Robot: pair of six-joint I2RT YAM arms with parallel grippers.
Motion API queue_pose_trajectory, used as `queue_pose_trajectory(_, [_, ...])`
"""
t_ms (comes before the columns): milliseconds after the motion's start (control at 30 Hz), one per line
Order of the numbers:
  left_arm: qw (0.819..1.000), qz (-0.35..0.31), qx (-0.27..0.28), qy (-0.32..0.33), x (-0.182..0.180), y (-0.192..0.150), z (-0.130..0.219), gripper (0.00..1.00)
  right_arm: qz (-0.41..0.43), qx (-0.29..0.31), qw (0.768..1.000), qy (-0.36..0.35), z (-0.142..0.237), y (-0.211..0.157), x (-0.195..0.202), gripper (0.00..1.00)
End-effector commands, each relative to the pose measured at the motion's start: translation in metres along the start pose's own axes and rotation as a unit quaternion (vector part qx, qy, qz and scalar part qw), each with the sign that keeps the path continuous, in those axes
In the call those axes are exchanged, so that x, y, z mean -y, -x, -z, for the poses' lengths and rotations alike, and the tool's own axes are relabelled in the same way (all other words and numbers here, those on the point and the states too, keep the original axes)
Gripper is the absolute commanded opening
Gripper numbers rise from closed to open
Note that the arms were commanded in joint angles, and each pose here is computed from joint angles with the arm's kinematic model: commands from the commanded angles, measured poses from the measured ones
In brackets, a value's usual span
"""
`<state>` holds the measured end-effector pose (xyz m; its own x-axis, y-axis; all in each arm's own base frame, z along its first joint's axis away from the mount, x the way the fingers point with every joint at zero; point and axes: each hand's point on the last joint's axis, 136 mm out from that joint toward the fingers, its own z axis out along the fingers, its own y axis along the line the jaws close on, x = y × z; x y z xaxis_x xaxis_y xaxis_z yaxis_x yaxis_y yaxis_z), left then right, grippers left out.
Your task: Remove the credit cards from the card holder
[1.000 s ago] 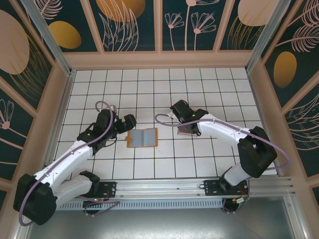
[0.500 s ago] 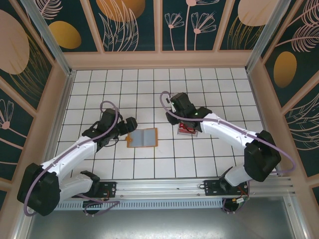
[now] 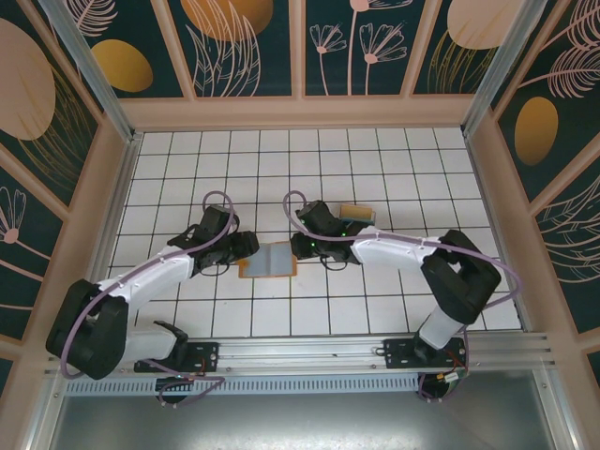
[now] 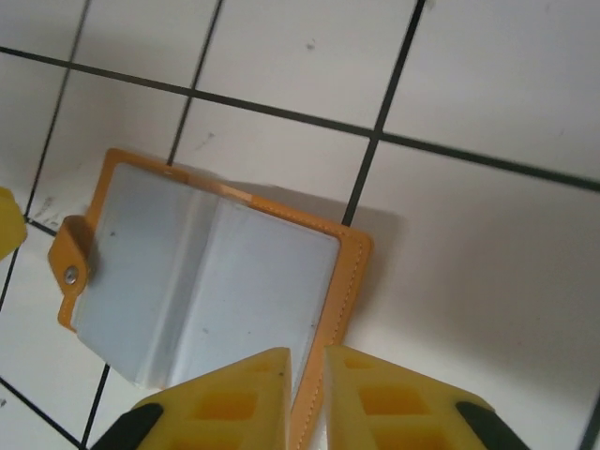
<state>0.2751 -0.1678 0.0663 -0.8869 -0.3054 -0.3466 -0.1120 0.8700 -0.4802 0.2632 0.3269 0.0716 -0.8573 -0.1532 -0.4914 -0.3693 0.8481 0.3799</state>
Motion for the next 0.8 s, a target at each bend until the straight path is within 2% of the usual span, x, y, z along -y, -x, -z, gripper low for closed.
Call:
queue_pose_trajectory(0, [1.0,-0.008,-0.021,-0.008,0.006,-0.002,-0.004,0.47,-0.02,-0.009,1.0,0.001,-0.012,-0.008,0.001,0.12])
queue_pose_trajectory(400, [0.998,-0.011,-0.055,0.019,-0.006,-0.013,-0.02,0.46,-0.02,-0.049,0.998,-0.018,-0.037,-0.031,0.008,0.0])
queue_pose_trajectory(767, [0.996,-0.013,-0.074,0.043,-0.017,-0.02,-0.029,0.46,-0.023,-0.067,0.997,-0.032,-0.046,-0.041,0.013,0.0])
